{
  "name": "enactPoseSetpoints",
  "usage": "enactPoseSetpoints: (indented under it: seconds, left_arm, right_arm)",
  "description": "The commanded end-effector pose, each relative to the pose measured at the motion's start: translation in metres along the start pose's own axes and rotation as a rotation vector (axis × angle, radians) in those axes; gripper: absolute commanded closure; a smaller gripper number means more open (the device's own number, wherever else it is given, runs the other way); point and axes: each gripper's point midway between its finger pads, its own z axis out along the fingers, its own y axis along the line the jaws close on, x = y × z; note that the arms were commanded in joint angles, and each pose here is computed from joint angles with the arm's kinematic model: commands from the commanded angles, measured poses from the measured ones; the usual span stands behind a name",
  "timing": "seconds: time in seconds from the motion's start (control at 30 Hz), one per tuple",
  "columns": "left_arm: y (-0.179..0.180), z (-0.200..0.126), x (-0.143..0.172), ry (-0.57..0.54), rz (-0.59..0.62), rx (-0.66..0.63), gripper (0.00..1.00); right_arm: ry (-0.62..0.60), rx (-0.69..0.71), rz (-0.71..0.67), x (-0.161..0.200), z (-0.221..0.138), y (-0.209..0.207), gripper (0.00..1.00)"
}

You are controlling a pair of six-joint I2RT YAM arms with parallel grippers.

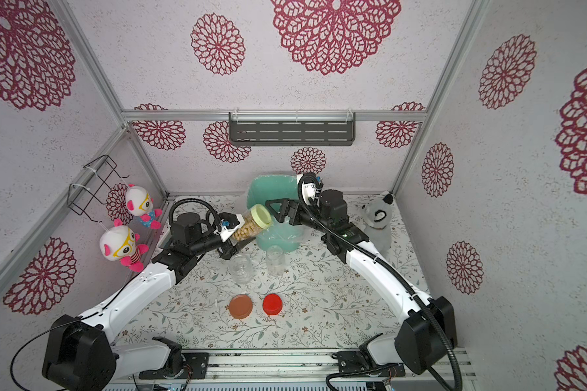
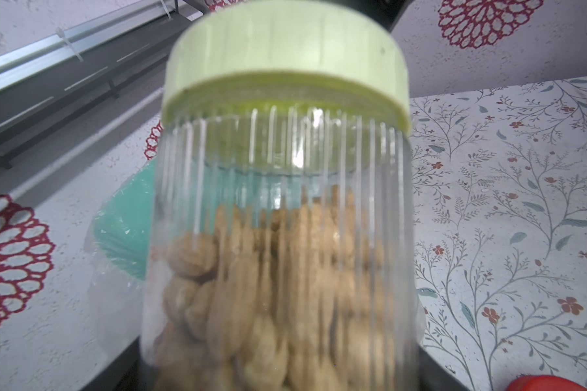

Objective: Empty moldy peanuts from jars
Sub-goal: Unscrew the lid from the jar.

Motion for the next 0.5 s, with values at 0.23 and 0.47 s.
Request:
enactPoseSetpoints:
  seconds: [0.23,0.47]
  left_arm:
    - [0.016,-0.014,-0.047,-0.141,0.098,-0.089,1.0]
    - [0.015,-0.014,-0.047,-0.141,0.099,-0.084,1.0]
  right_arm:
    - [0.024,-0.046,0.025,0.005,0.02,0.024,0.01]
    - [-0.001,-0.071,0.008,0.001,0.019,0.031,0.01]
